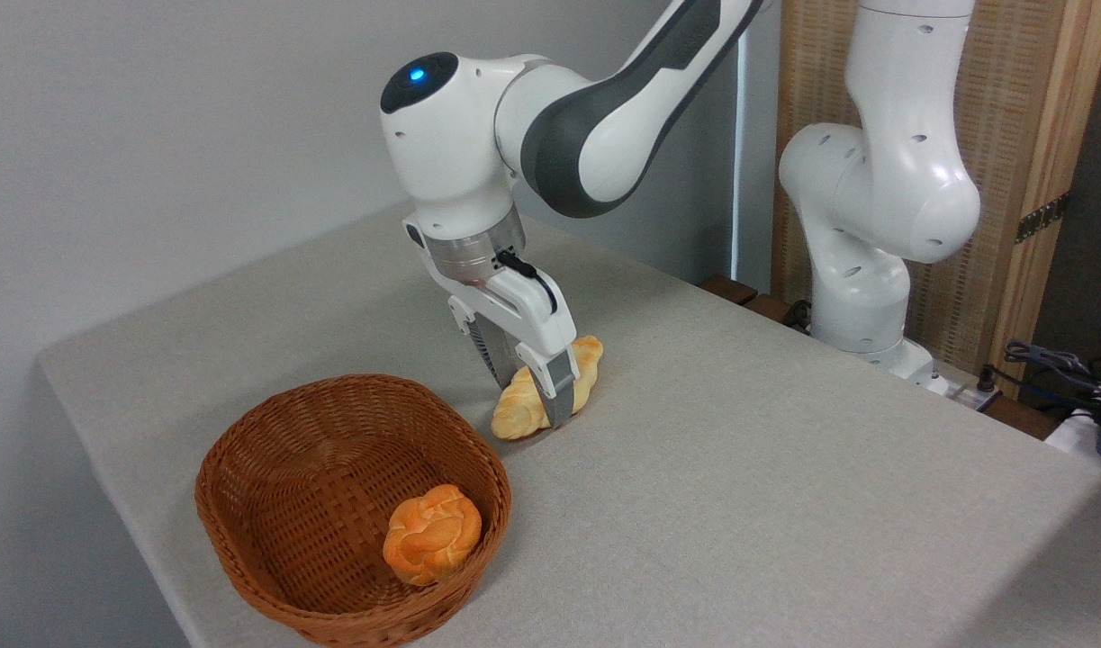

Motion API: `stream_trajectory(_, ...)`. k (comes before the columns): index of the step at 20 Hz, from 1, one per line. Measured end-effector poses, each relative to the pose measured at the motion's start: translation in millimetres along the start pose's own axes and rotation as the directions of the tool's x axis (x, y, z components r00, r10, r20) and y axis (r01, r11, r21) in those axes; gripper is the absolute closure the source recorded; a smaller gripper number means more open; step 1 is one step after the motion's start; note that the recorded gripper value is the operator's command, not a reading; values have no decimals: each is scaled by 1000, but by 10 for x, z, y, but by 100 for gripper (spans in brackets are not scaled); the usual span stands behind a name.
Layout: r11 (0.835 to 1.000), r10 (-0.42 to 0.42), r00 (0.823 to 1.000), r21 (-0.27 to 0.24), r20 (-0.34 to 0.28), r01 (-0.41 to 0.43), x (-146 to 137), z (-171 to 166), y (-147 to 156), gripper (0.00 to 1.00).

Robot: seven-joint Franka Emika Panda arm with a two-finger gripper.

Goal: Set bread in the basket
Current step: 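Close the gripper fingers around the middle of the bread roll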

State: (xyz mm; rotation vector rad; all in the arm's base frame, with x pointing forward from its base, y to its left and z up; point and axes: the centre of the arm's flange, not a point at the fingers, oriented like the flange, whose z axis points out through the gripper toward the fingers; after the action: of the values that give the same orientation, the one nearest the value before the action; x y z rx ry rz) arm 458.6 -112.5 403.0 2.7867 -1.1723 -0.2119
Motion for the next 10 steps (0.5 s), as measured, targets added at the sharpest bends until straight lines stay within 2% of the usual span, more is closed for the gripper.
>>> stream_trajectory(10,1000,11,1000,5,5,-11,15,-6,40,56)
